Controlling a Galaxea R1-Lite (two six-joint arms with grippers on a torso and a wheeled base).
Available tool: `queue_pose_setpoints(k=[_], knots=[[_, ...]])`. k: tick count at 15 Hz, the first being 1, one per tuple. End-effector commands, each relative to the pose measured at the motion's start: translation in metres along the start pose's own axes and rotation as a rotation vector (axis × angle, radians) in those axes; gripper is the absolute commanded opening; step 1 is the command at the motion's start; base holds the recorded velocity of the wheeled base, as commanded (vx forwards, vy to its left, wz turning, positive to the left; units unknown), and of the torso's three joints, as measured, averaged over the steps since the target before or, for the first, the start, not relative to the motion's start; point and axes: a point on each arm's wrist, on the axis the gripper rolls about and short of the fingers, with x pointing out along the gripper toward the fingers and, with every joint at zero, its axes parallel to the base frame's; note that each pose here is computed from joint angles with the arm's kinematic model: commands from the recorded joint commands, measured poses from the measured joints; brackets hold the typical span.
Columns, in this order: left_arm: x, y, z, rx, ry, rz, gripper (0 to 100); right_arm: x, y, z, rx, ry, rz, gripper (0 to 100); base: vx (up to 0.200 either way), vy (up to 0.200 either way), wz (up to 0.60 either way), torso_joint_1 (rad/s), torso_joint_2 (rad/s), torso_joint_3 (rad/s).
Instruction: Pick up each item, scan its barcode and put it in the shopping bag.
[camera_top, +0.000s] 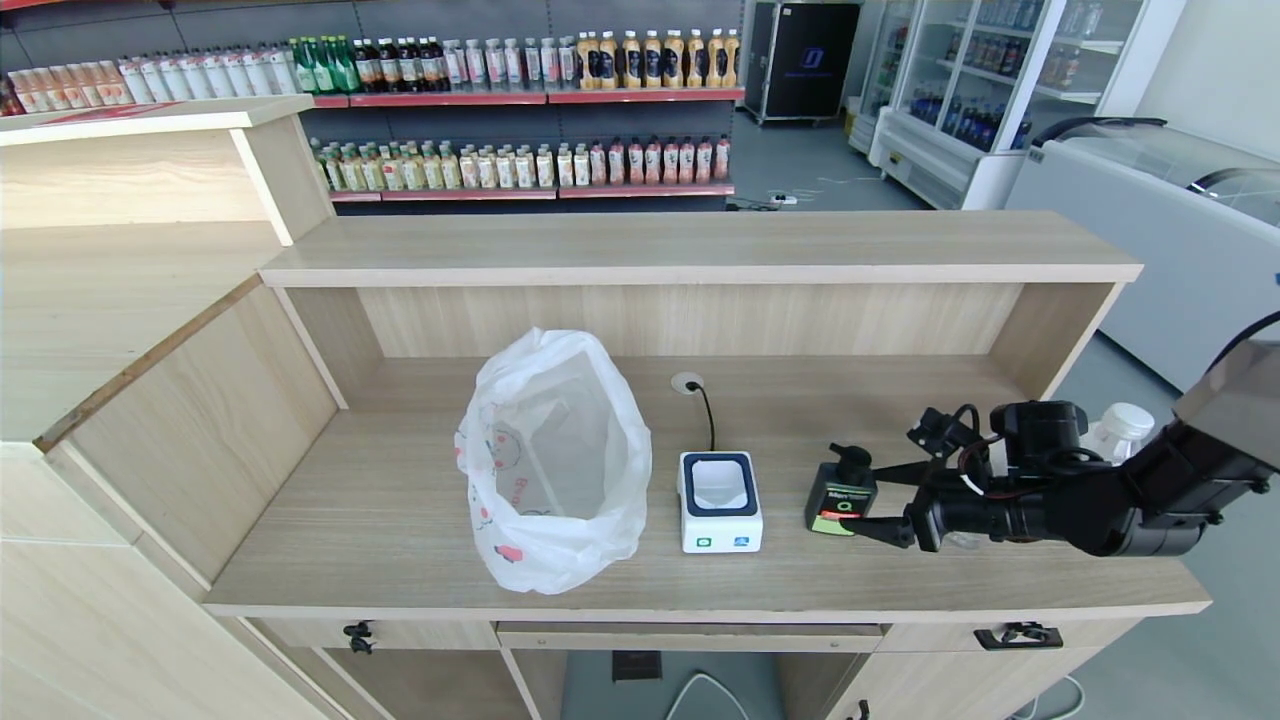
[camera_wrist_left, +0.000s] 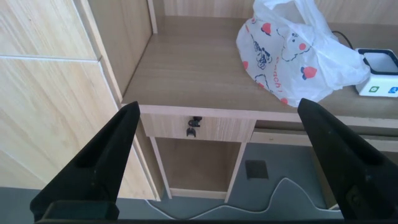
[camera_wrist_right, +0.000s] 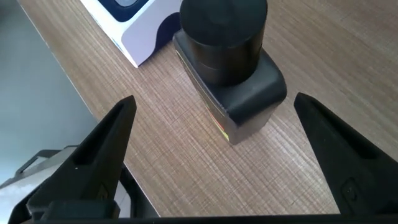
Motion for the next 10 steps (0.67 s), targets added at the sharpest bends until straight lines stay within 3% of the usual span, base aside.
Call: queue_pose_setpoints(k=[1, 6, 7, 10], knots=[[0.0, 0.0, 0.0, -0.001, 0.0, 0.0, 100, 0.008, 0.002, -0.004, 0.0, 0.004, 0.016, 100, 0.0, 0.0, 0.0, 0.0, 0.0, 0.0], [0.0, 0.0, 0.0, -0.001, 0.0, 0.0, 100, 0.021, 0.001, -0.003, -0.013, -0.005, 0.03, 100, 0.0, 0.0, 0.0, 0.0, 0.0, 0.0], [0.0, 0.0, 0.0, -0.001, 0.0, 0.0, 100, 0.022, 0.0, -0.004, -0.01, -0.006, 0.031, 0, 0.0, 0.0, 0.0, 0.0, 0.0, 0.0], [0.0, 0.0, 0.0, -0.001, 0.0, 0.0, 100, 0.024, -0.001, -0.004, -0.01, -0.006, 0.031, 0, 0.0, 0.0, 0.0, 0.0, 0.0, 0.0]])
